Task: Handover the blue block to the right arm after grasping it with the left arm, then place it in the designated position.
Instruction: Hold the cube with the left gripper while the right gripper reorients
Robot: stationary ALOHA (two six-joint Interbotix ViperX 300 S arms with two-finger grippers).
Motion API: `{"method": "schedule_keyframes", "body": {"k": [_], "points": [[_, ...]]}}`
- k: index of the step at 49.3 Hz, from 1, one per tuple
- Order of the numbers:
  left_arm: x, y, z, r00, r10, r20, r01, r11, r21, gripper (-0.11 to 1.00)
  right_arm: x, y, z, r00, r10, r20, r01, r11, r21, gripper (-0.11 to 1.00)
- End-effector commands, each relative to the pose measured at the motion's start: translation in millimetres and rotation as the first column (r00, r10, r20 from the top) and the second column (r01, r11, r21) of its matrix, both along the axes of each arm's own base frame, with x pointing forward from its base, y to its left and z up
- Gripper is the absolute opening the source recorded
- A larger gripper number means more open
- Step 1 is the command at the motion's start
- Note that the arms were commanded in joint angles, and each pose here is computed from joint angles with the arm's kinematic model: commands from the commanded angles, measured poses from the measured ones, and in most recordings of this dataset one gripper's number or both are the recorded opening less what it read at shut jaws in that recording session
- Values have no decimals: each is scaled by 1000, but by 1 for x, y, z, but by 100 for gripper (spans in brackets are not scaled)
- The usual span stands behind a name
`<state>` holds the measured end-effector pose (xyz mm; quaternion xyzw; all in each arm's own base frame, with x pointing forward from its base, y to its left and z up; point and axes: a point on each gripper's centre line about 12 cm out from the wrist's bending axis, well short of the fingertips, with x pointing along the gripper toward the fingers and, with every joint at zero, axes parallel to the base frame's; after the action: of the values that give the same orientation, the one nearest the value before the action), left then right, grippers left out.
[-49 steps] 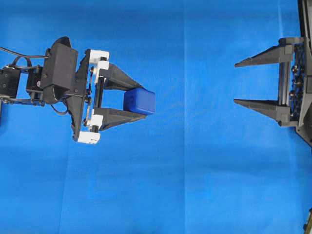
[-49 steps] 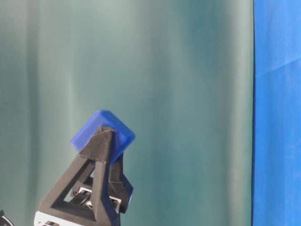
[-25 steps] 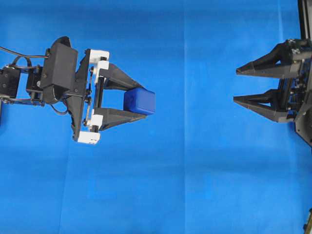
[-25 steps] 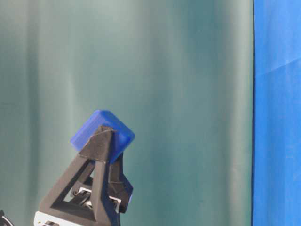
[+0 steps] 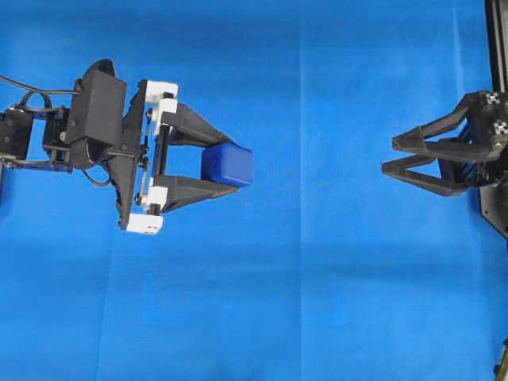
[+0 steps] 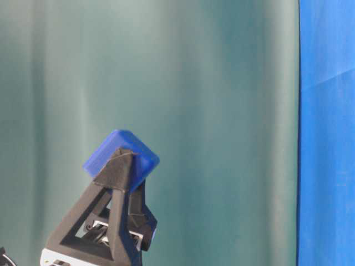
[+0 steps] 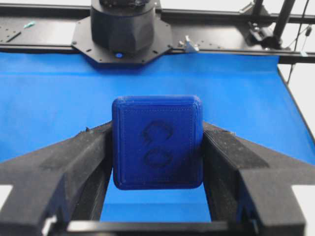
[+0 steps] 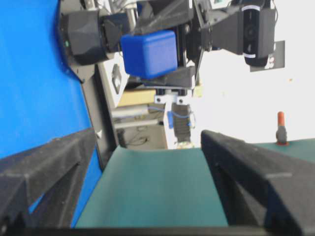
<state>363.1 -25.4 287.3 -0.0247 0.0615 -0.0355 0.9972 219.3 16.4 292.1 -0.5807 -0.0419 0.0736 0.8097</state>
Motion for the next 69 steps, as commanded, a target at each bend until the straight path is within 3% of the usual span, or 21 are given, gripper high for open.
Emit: {"method": "schedule_keyframes", "body": {"k": [1, 69], "points": [[-2, 1, 12, 999, 4, 41, -4, 1000, -6, 46, 3, 1, 10, 1000, 10, 28, -10, 1000, -4, 95], [-2, 1, 12, 999, 4, 43, -3, 1000, -6, 46, 4, 3, 9, 1000, 17, 24, -17, 1000, -9, 94]]}}
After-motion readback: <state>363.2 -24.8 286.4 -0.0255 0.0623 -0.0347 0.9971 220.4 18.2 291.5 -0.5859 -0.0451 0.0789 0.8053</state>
